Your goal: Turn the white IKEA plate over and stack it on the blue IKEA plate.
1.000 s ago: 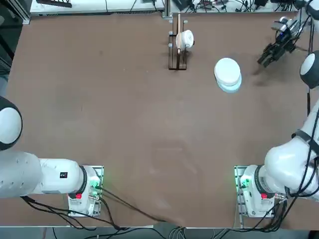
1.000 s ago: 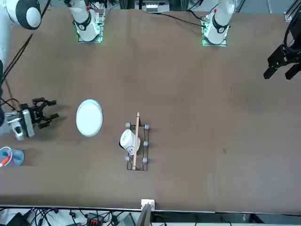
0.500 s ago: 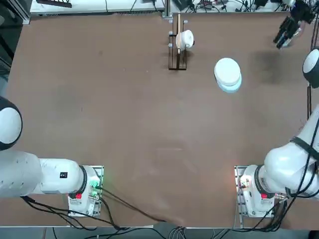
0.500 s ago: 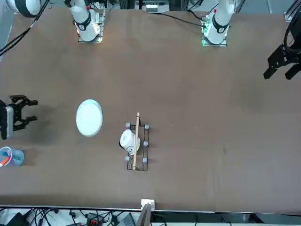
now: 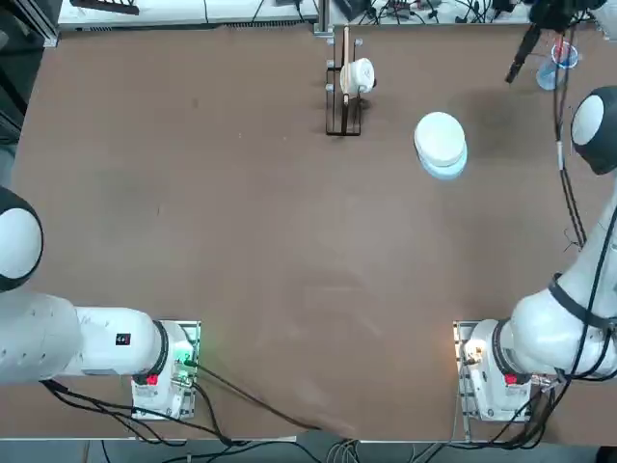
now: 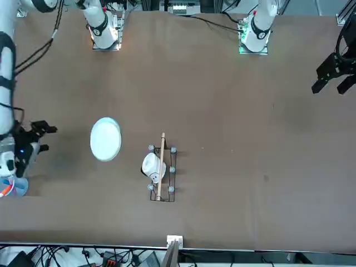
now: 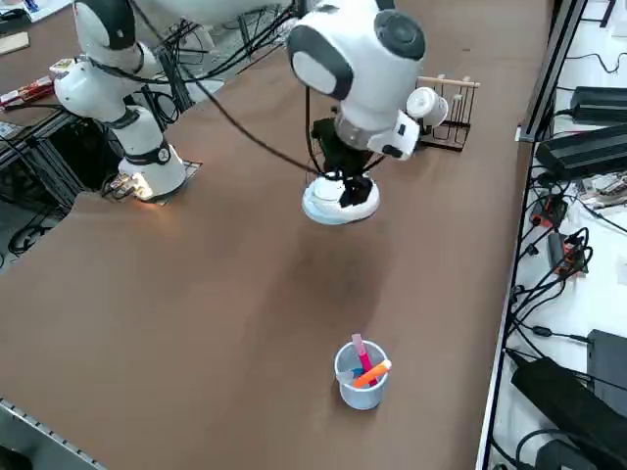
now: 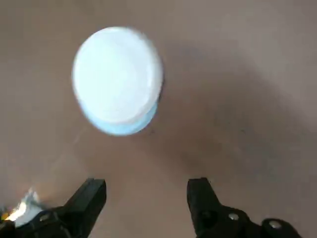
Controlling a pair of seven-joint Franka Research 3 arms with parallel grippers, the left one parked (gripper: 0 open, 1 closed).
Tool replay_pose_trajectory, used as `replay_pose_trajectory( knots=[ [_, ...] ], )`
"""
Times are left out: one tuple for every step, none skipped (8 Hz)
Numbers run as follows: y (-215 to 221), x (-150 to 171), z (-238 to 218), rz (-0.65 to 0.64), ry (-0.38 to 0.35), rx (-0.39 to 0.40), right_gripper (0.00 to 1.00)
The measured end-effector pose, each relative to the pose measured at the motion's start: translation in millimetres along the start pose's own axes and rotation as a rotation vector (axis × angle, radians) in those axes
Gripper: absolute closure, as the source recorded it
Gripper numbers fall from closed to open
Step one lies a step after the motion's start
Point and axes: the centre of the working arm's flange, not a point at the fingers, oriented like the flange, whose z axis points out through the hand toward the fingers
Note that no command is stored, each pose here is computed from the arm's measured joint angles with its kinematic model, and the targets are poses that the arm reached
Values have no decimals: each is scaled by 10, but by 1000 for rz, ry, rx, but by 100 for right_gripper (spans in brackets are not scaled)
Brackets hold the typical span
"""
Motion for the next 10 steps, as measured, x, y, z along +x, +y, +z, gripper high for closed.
replay_pose_trajectory(
  knots=[
    [-220, 56, 134, 106, 13, -63, 0],
    [-477, 71, 295, 207, 35, -105, 0],
    [-701, 37, 515, 289, 51, -128, 0],
    [-818, -15, 730, 364, 68, -142, 0],
    [-864, -24, 925, 443, 94, -157, 0],
    [-901, 10, 1097, 504, 125, -173, 0],
    [-933, 52, 1252, 546, 159, -190, 0],
    [-936, 94, 1402, 584, 186, -201, 0],
    [-921, 142, 1538, 607, 202, -207, 0],
    [-900, 183, 1645, 616, 207, -208, 0]
  ],
)
